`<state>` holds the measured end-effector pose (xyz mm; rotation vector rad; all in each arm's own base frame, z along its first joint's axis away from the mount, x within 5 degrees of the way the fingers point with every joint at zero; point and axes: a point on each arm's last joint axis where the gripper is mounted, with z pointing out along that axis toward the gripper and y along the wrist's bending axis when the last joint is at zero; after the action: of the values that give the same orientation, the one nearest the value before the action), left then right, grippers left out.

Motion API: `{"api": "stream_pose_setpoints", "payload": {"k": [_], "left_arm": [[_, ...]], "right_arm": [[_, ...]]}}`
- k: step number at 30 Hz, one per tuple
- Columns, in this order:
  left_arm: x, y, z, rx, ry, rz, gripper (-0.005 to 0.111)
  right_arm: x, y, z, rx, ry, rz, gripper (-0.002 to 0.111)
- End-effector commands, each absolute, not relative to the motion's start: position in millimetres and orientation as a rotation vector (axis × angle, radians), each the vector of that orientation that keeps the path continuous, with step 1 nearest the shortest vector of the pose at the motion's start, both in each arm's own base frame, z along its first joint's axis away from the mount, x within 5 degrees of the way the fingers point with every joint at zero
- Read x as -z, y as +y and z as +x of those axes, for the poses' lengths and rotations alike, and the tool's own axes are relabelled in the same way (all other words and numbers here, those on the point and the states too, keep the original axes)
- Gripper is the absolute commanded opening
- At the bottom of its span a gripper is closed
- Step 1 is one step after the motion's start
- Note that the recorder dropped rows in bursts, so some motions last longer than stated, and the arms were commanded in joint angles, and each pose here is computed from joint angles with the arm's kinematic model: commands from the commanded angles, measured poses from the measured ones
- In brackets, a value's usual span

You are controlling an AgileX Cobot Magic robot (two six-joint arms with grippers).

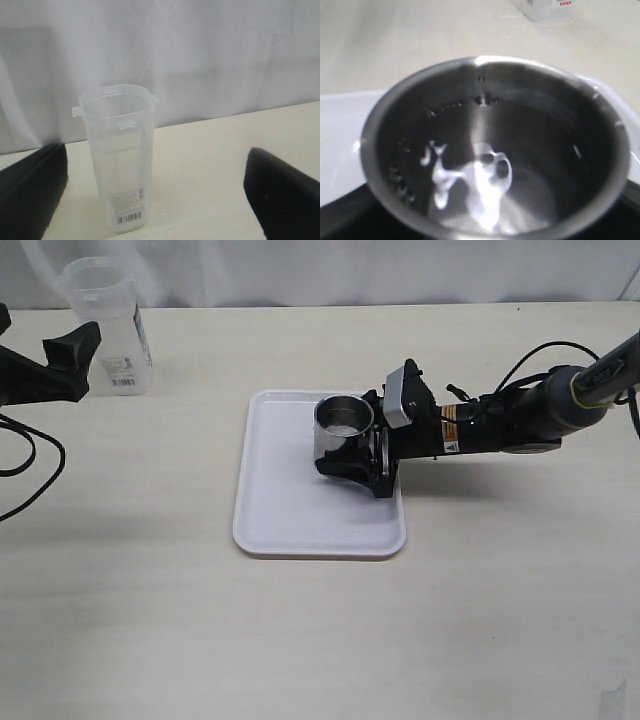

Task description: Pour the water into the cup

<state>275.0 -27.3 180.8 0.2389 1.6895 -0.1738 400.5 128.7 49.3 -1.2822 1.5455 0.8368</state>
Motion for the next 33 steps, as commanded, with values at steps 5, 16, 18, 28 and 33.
{"api": "stream_pose_setpoints", "payload": {"k": [5, 16, 18, 28, 33], "left_arm": [[-182.0, -25.6, 274.3, 0.177, 1.686, 0.218, 0.089], [-182.3, -25.7, 274.3, 0.177, 1.682, 0.218, 0.089], [-182.3, -25.7, 274.3, 0.177, 1.682, 0.218, 0.089], [-182.5, -25.4, 274.4, 0.177, 1.681, 0.213, 0.089], [-182.5, -25.4, 274.4, 0.177, 1.681, 0.213, 0.089]], "right_arm": [[-59.1, 129.9, 404.2, -0.848, 1.514, -1.232, 0.064], [-60.1, 129.7, 406.0, -0.859, 1.534, -1.189, 0.087], [-60.4, 129.9, 405.8, -0.862, 1.531, -1.188, 0.087], [-59.6, 129.1, 405.1, -0.882, 1.553, -1.184, 0.087], [-54.4, 128.5, 400.7, -0.820, 1.500, -1.330, 0.091]]}}
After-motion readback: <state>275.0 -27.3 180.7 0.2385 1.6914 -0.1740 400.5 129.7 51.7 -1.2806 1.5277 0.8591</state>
